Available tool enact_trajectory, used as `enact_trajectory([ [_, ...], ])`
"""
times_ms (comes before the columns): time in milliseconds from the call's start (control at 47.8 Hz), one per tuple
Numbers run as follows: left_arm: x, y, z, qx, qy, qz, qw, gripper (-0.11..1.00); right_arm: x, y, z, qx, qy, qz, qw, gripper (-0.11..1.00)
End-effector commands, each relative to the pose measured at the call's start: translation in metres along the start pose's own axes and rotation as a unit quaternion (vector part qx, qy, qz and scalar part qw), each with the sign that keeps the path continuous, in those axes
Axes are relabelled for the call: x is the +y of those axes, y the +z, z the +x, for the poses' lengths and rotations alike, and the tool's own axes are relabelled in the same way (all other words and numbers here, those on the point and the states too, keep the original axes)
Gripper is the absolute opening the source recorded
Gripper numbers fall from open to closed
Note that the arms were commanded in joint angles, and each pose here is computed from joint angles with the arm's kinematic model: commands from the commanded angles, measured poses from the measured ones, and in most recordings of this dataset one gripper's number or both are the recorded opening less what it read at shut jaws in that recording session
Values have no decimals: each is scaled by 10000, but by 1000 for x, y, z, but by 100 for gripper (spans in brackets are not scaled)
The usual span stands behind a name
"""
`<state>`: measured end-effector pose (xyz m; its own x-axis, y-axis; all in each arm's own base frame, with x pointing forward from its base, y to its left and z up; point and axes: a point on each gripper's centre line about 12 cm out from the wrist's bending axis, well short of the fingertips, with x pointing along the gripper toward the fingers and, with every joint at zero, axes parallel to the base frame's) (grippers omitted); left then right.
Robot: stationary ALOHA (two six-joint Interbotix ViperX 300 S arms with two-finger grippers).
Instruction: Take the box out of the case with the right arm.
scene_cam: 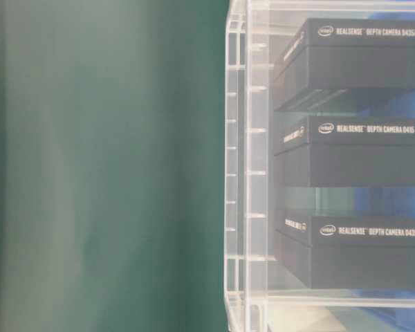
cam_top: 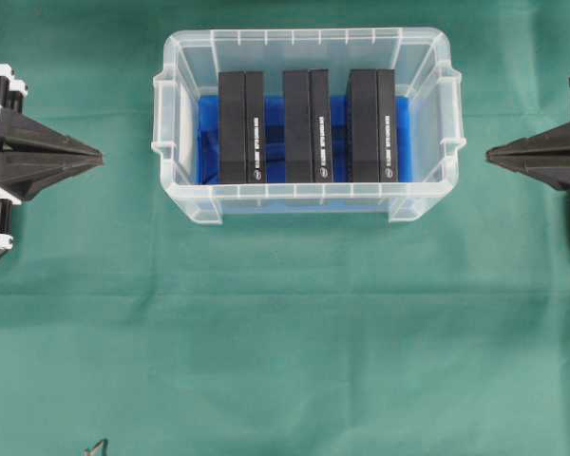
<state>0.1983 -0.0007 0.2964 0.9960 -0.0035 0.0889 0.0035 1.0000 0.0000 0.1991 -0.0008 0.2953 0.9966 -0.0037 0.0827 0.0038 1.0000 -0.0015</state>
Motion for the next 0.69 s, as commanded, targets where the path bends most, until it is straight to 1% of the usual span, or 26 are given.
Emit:
enact_trajectory([
  [0,1,4,4,116,14,122,9999,2,0,4,3,-23,1,23,10000,0],
  [125,2,3,3,377,34,138,9992,2,0,3,7,276,1,53,9996,0],
  [209,3,5,2,408,67,140,9990,2,0,3,10,537,0,53,9985,1],
  [293,4,9,1,362,77,126,9992,2,0,9,11,606,0,53,9982,0],
  [335,4,12,0,323,79,111,9994,2,0,18,13,575,0,61,9983,0],
  [418,3,27,-1,169,76,75,9998,2,0,39,16,452,-1,92,9989,1],
  [439,3,36,-1,116,79,68,9999,2,0,43,16,445,-1,99,9990,0],
  [523,3,59,1,77,81,53,9999,2,0,62,19,452,-10,137,9989,0],
  [669,4,96,4,399,107,57,9991,2,-1,99,24,552,-18,145,9984,0],
])
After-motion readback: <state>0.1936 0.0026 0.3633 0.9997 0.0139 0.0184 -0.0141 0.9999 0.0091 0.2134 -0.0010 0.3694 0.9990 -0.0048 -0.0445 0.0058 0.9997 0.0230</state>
